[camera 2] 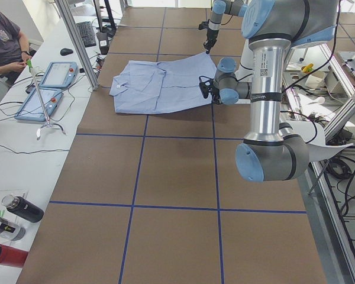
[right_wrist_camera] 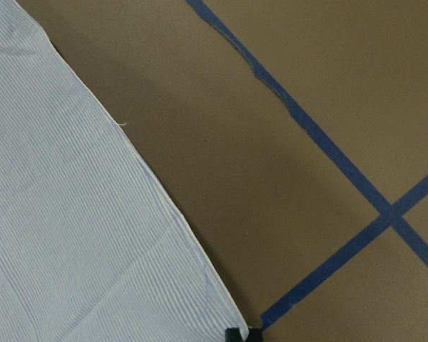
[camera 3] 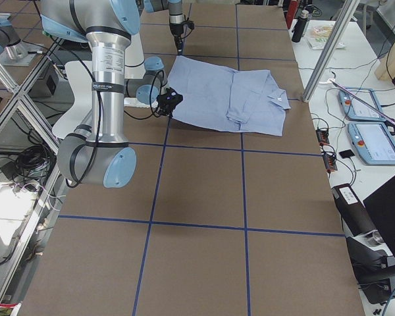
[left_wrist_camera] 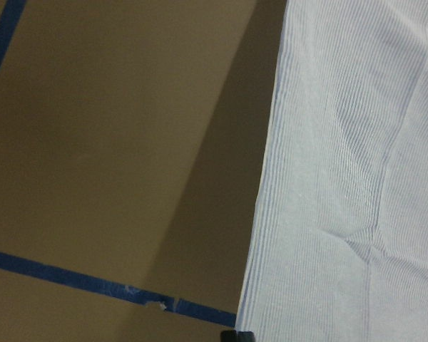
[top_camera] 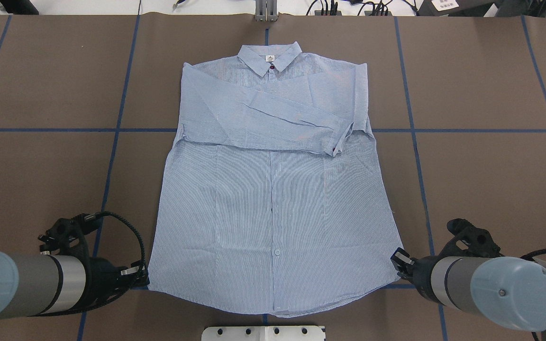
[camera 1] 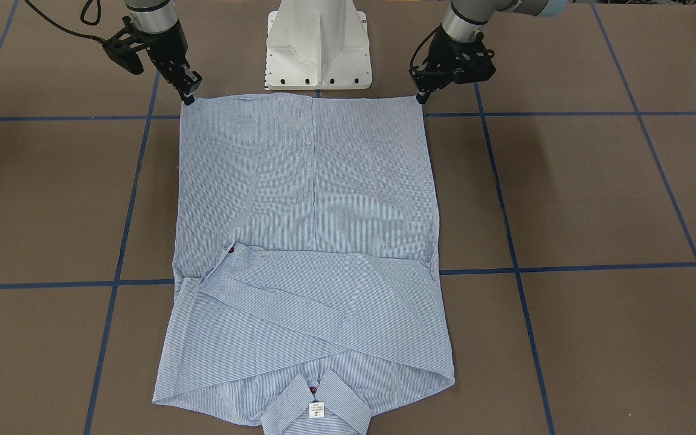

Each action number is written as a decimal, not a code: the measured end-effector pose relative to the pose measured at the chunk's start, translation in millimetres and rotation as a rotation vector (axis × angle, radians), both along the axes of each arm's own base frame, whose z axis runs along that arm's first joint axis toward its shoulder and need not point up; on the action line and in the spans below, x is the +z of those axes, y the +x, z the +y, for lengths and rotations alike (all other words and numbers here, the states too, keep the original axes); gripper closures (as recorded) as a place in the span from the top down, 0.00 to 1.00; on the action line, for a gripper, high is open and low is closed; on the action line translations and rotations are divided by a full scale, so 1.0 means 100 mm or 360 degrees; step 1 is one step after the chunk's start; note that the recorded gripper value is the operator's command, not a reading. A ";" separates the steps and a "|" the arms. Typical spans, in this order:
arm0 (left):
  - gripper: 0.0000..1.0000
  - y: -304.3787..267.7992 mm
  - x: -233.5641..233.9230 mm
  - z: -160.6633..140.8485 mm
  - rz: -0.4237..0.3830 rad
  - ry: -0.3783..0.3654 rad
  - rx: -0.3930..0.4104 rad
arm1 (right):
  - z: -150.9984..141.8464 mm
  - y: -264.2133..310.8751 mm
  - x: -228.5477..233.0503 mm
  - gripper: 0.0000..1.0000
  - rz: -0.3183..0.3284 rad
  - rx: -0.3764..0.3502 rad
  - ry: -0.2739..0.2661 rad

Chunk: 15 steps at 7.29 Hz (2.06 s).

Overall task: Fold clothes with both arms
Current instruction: 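Lift the hem corners with both grippers and pull them outward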

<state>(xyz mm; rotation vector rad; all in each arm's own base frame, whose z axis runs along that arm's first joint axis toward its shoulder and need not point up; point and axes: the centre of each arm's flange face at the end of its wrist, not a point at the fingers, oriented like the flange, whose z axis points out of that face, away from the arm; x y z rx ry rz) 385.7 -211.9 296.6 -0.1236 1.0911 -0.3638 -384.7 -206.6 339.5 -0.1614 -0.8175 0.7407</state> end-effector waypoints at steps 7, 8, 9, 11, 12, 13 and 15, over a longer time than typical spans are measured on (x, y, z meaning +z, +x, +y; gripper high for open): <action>0.00 -0.30 -0.81 -0.39 0.0208 -0.0021 -0.0125 | -0.71 0.39 -0.69 0.00 -0.0197 0.0260 0.0012; 0.00 -0.43 -0.88 -0.62 0.0228 -0.0011 -0.0207 | -0.97 0.42 -0.88 0.00 -0.0174 0.0343 -0.0008; 0.00 -0.61 -0.91 -0.84 0.0245 -0.0016 -0.0274 | -1.20 0.51 -1.06 0.00 -0.0144 0.0427 -0.0023; 0.00 -0.93 -0.95 -1.11 0.0267 -0.0021 -0.0377 | -1.47 0.71 -1.24 0.00 -0.0122 0.0545 -0.0035; 0.00 -1.04 -0.95 -1.21 0.0269 -0.0018 -0.0425 | -1.59 0.84 -1.25 0.00 -0.0116 0.0602 -0.0041; 0.00 -1.13 -0.95 -1.28 0.0268 -0.0016 -0.0466 | -1.71 0.97 -1.24 0.00 -0.0114 0.0649 -0.0056; 0.00 -1.27 -0.94 -1.42 0.0264 -0.0014 -0.0541 | -1.94 1.14 -1.21 0.00 -0.0110 0.0720 -0.0097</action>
